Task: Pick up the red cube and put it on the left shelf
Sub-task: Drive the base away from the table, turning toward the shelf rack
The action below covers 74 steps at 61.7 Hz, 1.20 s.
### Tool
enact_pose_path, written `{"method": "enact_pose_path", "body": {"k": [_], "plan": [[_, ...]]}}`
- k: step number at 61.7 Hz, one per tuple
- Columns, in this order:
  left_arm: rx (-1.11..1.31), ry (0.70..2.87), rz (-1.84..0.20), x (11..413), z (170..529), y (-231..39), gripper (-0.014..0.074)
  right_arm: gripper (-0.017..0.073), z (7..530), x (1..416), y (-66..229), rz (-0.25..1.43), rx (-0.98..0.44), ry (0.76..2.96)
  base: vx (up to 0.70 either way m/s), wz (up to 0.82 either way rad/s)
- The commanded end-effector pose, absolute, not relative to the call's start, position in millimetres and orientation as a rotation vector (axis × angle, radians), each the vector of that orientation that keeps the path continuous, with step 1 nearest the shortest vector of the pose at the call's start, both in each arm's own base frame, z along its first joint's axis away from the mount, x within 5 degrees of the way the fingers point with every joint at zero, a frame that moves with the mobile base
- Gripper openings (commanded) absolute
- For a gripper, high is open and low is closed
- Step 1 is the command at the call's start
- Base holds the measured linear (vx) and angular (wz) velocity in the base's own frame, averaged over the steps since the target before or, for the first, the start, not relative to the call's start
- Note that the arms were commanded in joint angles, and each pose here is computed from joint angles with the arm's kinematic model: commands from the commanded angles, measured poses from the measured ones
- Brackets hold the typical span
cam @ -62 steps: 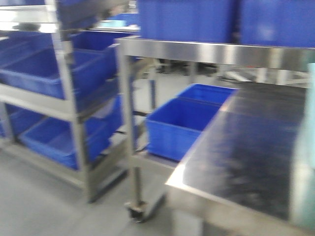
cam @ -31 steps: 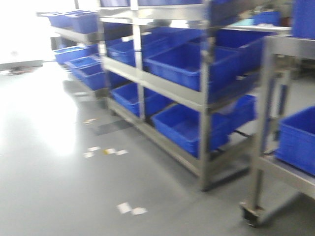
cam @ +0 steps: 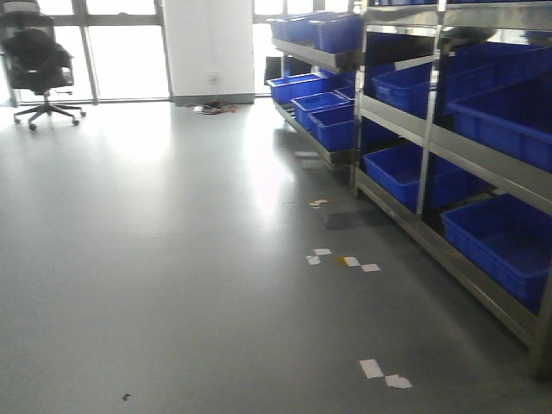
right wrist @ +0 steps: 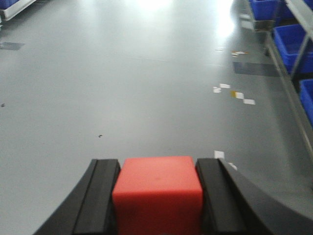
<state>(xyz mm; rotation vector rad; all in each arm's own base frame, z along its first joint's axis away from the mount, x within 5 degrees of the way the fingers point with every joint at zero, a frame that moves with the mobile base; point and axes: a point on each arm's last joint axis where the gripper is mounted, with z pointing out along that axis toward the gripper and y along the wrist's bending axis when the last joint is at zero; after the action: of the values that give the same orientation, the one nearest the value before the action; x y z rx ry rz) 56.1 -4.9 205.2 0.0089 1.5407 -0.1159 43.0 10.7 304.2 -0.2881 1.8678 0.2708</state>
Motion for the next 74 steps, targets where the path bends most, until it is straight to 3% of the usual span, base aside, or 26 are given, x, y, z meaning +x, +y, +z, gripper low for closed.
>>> {"method": "enact_pose_path", "body": {"k": [1, 31, 74], "plan": [[-0.006, 1.469, -0.108, 55.8, 205.3, -3.3, 0.0101, 0.0057, 318.9, 44.4, 11.2, 0.269, -0.295, 1.771, 0.09, 0.52], [-0.006, 1.469, -0.108, 55.8, 205.3, -3.3, 0.0101, 0.0057, 318.9, 44.4, 11.2, 0.269, -0.295, 1.771, 0.24, 0.35], [-0.006, 1.469, -0.108, 55.8, 205.3, -3.3, 0.0101, 0.0057, 318.9, 44.4, 11.2, 0.269, -0.295, 1.771, 0.44, 0.12]]}}
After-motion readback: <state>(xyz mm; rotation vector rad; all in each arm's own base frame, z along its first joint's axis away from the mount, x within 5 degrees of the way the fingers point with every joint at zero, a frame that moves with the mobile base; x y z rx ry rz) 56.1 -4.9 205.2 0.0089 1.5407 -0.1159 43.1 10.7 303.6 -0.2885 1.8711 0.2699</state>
